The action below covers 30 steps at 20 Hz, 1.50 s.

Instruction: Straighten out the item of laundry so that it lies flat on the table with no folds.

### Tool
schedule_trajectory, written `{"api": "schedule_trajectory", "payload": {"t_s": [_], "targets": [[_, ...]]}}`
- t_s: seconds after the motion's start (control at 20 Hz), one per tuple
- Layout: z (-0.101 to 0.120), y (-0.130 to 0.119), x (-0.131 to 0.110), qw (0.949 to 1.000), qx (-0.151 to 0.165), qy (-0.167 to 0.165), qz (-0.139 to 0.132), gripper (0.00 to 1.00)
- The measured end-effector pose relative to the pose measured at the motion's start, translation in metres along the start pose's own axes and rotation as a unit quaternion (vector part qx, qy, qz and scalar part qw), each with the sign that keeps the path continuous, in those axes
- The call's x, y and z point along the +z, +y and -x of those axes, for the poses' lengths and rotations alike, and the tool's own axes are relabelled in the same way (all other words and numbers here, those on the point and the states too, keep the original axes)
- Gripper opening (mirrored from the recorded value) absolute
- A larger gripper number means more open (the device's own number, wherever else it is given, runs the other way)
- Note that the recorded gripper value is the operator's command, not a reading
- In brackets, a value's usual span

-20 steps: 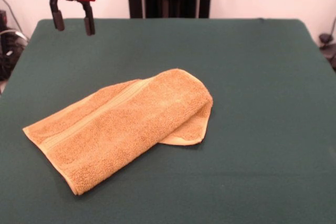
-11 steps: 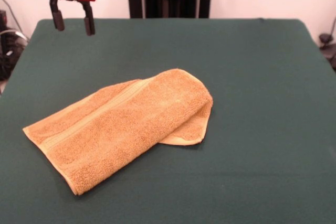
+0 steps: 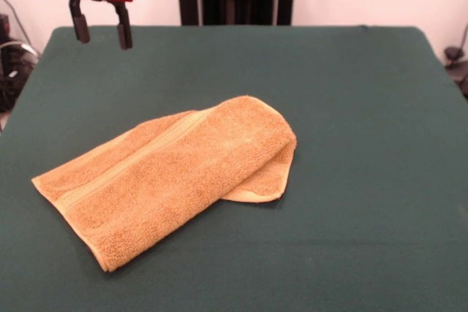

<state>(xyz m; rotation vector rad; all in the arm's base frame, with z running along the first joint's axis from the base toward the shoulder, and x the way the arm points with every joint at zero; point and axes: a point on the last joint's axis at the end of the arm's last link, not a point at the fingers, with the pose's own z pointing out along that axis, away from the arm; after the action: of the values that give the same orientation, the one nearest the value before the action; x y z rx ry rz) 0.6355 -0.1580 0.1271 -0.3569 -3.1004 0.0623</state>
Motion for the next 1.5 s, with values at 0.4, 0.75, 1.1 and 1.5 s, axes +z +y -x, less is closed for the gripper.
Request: {"api": "schedule_trajectory", "payload": {"t_s": [0.4,0.75,1.1,1.5], "targets": [[0.000,0.000,0.000,1.0000,0.000,0.000,0.000,1.00],[0.000,-0.004,0.000,1.0000,0.003,0.000,0.000,1.00],[0.000,-0.018,0.001,0.9999,0.014,0.000,0.000,1.00],[-0.001,-0.035,0.001,0.9996,0.027,0.000,0.000,1.00]]}}
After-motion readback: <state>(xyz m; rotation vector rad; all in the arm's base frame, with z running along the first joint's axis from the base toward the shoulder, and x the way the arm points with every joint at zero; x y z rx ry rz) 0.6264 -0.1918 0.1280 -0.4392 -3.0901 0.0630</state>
